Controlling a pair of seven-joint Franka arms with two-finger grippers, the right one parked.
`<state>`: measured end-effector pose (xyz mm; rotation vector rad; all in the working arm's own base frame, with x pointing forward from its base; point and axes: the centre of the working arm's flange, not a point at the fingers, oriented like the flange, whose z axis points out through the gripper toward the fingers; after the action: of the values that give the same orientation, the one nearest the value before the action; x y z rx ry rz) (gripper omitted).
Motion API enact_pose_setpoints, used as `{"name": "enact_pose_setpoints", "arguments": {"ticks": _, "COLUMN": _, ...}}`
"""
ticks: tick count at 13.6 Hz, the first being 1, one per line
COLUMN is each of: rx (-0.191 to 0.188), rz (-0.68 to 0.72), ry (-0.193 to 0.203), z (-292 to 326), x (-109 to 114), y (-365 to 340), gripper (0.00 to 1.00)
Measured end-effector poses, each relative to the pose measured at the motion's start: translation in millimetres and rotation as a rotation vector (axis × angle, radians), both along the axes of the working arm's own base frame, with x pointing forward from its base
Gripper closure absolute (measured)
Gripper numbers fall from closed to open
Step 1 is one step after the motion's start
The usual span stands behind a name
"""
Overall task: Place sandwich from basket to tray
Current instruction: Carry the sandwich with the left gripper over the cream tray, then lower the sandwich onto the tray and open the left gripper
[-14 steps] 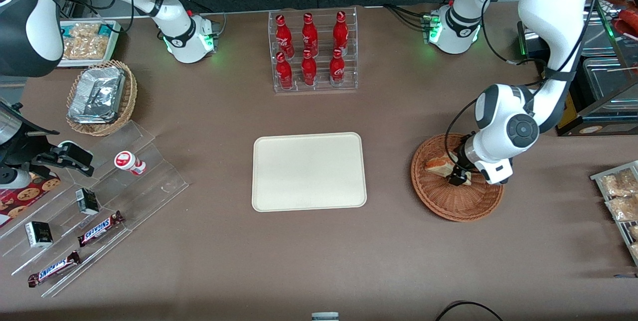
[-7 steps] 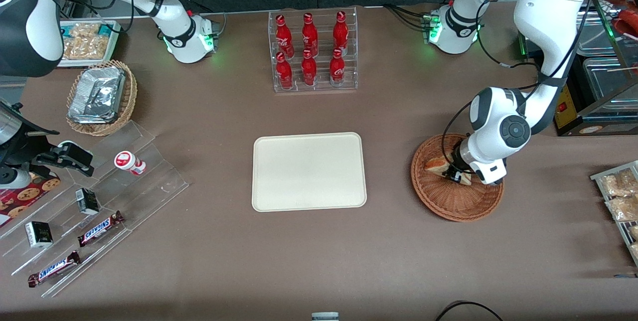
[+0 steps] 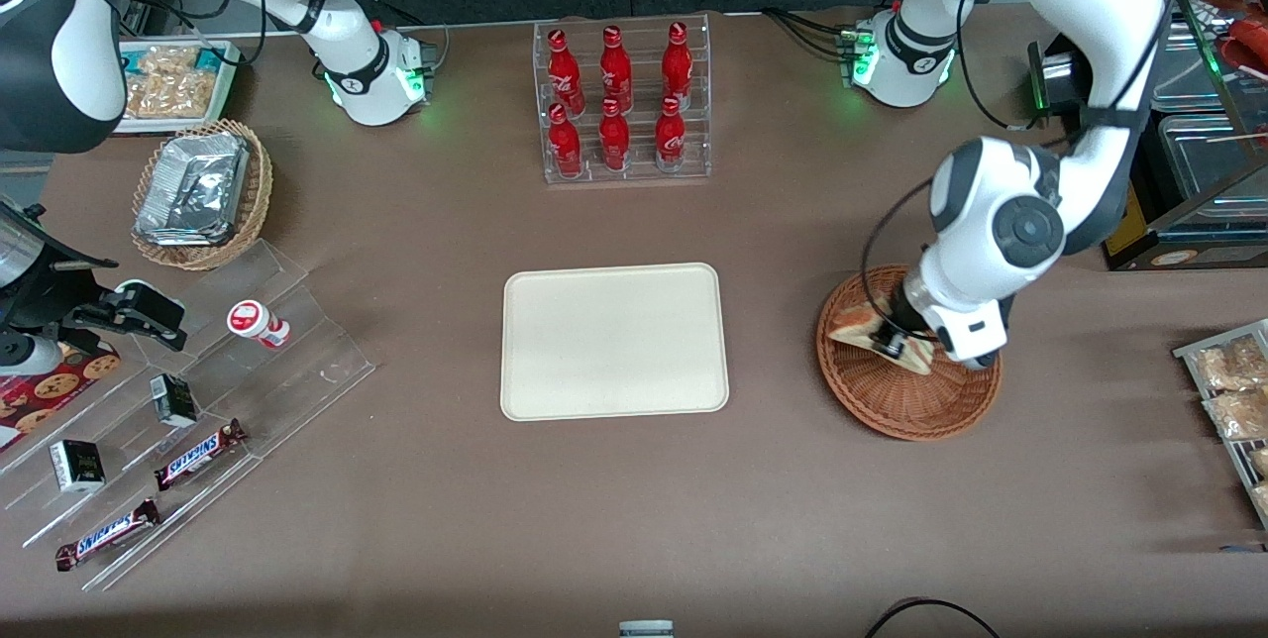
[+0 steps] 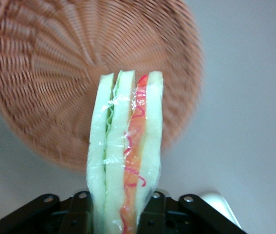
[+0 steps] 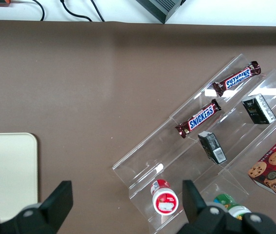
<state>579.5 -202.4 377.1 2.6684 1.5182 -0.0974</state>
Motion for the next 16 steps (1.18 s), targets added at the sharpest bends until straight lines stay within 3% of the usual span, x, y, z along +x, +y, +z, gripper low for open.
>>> {"name": "enact_pose_setpoints", "arguments": {"ticks": 2, "rx": -0.036, "rz": -0.098, "ry": -0.038, "z": 54, "x": -3, "y": -57, "gripper": 0.8}}
{"name": "enact_pose_setpoints", "arguments": {"ticks": 5, "rx": -0.051, "rz": -0.265, "ry": -0.087, "z": 82, "x": -9, "y": -131, "gripper": 0.83}}
{"name": "enact_pose_setpoints", "arguments": {"ticks": 8, "rx": -0.012, "rz": -0.476, "ry": -0.105, "z": 47, "x": -25, "y": -219, "gripper": 0.83}}
{"name": "enact_pose_setpoints", "arguments": {"ticks": 9, "rx": -0.004, "rz": -0.537, "ry": -0.101, "z": 27, "x": -36, "y": -248, "gripper": 0.83}}
{"name": "enact_pose_setpoints", "arguments": {"ticks": 12, "rx": -0.03, "rz": -0.678, "ry": -0.07, "z": -20, "x": -58, "y": -311, "gripper": 0.83}}
{"name": "enact_pose_setpoints", "arguments": {"ticks": 16, "rx": -0.027, "rz": -0.788, "ry": -0.071, "z": -76, "x": -61, "y": -339, "gripper": 0.83}}
